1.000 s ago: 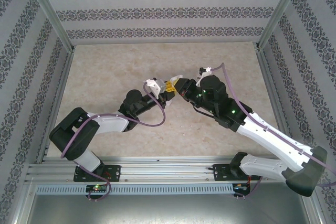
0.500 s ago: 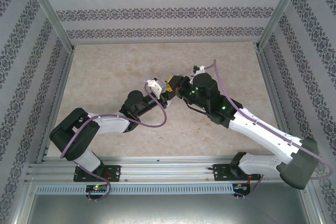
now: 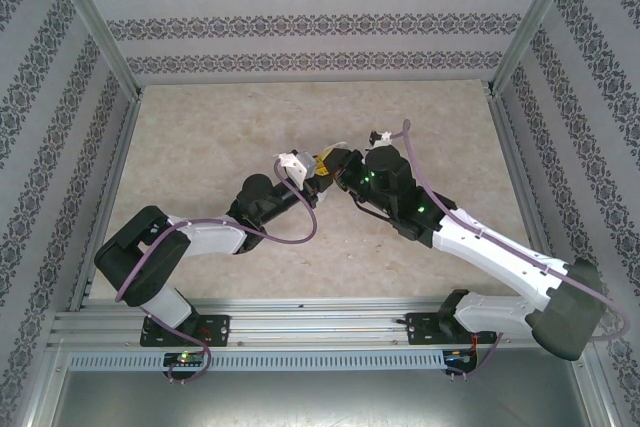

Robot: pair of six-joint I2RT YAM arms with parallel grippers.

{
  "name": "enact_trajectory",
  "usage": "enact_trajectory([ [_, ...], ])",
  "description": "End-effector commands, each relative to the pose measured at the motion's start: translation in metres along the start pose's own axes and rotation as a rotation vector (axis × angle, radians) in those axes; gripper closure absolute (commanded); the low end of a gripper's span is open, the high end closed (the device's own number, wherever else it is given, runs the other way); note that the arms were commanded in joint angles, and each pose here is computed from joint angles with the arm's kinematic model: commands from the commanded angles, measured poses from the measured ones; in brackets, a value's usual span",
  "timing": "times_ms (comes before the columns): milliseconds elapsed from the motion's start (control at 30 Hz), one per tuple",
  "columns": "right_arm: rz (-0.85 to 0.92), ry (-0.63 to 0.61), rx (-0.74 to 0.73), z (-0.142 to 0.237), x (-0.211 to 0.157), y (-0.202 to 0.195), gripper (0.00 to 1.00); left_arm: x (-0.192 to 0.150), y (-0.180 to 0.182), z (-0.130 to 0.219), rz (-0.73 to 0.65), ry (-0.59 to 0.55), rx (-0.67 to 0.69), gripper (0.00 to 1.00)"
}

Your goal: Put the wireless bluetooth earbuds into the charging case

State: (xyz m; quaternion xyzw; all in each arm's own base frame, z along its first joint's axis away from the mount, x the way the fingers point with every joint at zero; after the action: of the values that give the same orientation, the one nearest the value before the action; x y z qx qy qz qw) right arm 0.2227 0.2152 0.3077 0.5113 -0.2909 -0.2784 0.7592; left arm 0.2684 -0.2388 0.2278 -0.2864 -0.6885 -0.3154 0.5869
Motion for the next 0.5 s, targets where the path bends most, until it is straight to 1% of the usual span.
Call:
enact_trajectory([
  [0,-0.014,-0.054,0.035,0.0043,0.0065,0.0012,0.90,0.0191,-0.0049,0.0037,0.004,-0.091,0.000,1.00],
  [467,-0.012,-0.078,0.034,0.0055,0.0124,-0.0018,0.89,0.0202,-0.0089,0.0056,0.001,-0.096,-0.002,1.00],
])
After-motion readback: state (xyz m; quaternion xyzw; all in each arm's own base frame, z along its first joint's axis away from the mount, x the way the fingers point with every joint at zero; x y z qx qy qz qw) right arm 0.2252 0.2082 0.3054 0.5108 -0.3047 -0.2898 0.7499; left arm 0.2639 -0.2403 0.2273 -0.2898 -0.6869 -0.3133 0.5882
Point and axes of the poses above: each hand's point on the last joint's axis, 136 mm out from that joint toward the fingers, its own z axis back along the fingers, its own y axis along the line the jaws close on, x = y × z, the point moved 10 cm from there along z, back along the fingers, and after that the axes turned 7 degrees about -z, right-handed, at the moved point
